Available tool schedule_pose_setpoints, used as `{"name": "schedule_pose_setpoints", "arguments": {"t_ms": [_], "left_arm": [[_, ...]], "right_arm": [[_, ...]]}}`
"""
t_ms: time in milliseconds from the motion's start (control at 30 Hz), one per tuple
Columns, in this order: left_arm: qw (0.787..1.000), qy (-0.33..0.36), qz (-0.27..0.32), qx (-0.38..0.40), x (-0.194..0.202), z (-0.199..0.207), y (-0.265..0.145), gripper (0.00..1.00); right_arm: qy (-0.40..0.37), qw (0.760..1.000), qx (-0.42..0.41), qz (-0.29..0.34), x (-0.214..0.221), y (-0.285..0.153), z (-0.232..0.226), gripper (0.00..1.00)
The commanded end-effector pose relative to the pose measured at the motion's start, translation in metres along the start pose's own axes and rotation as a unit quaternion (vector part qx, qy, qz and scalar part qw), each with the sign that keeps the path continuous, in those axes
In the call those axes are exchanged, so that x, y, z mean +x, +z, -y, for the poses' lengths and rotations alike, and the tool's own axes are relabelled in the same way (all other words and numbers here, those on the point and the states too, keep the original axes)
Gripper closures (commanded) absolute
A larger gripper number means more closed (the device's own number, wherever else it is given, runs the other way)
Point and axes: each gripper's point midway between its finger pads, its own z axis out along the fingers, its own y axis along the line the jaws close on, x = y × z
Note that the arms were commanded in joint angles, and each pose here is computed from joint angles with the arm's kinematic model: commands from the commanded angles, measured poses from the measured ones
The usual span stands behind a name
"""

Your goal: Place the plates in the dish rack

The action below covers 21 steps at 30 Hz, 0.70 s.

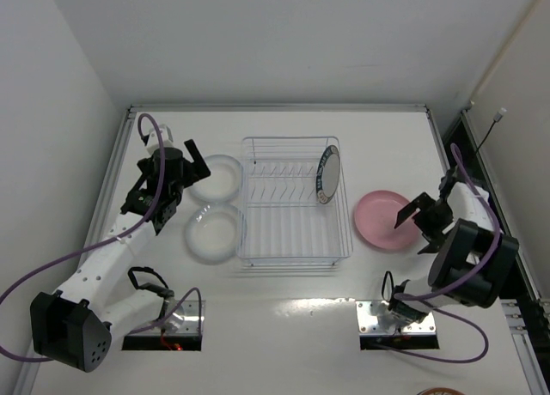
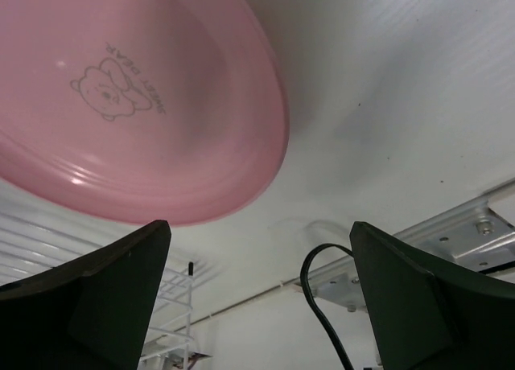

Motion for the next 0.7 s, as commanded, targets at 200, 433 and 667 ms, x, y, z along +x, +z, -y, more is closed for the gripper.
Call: {"name": "schedule_pose_setpoints", "arguments": {"t_ms": [200,433,667], "left_arm": [[0.999,0.000,0.024,0.028,-0.013,0.012,-0.005,0.00],[0.999,0.008,0.026,0.033,-0.016,0.015,-0.003,0.00],[0.999,0.010,0.019,0.035,-0.015,0.019,0.001,0.00]], "right_arm": [[0.029,0.999,-0.012,-0.033,-0.001,0.040,0.007,0.23],[0.006,0.997,-0.055,-0.060,-0.009,0.061,0.003,0.52],[-0.004,0.997,-0.063,-0.054,-0.024,0.055,-0.002,1.00]]}}
